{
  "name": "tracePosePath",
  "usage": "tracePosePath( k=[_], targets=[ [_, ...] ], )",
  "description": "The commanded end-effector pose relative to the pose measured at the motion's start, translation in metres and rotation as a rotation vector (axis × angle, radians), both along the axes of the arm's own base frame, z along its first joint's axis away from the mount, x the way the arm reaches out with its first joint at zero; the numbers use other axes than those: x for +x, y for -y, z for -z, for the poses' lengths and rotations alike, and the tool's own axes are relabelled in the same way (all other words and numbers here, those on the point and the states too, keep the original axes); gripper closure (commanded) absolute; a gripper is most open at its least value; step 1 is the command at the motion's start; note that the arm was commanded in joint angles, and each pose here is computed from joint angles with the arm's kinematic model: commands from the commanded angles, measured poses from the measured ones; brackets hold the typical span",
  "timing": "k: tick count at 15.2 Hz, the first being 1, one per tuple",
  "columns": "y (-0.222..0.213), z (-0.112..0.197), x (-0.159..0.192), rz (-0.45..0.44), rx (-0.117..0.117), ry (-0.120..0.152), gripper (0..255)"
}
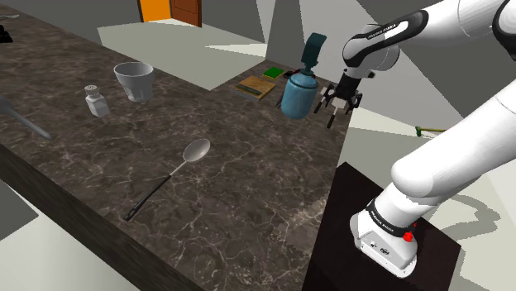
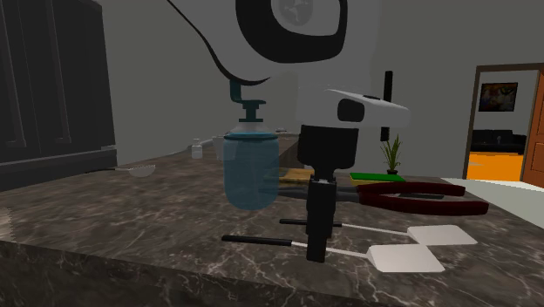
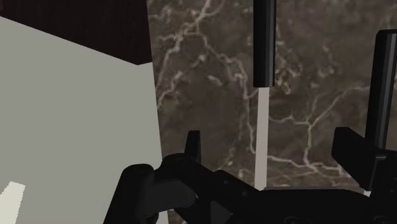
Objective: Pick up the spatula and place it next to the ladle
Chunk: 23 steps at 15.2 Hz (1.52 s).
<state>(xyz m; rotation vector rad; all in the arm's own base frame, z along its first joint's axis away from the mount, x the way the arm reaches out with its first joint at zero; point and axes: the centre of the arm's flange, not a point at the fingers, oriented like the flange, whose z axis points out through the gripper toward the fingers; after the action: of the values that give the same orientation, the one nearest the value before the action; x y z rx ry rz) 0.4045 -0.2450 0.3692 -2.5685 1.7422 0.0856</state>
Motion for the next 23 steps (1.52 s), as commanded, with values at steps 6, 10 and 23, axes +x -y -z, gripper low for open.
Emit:
tracePosePath(
  k=[6, 10, 23],
  targets=[
    [0.0, 0.0, 0.0, 0.0, 0.0, 0.0, 255],
    [0.0, 0.0, 0.0, 0.0, 0.0, 0.0, 255],
    [0.0, -0.069, 0.0, 0.0, 0.0, 0.0, 255]
  ],
)
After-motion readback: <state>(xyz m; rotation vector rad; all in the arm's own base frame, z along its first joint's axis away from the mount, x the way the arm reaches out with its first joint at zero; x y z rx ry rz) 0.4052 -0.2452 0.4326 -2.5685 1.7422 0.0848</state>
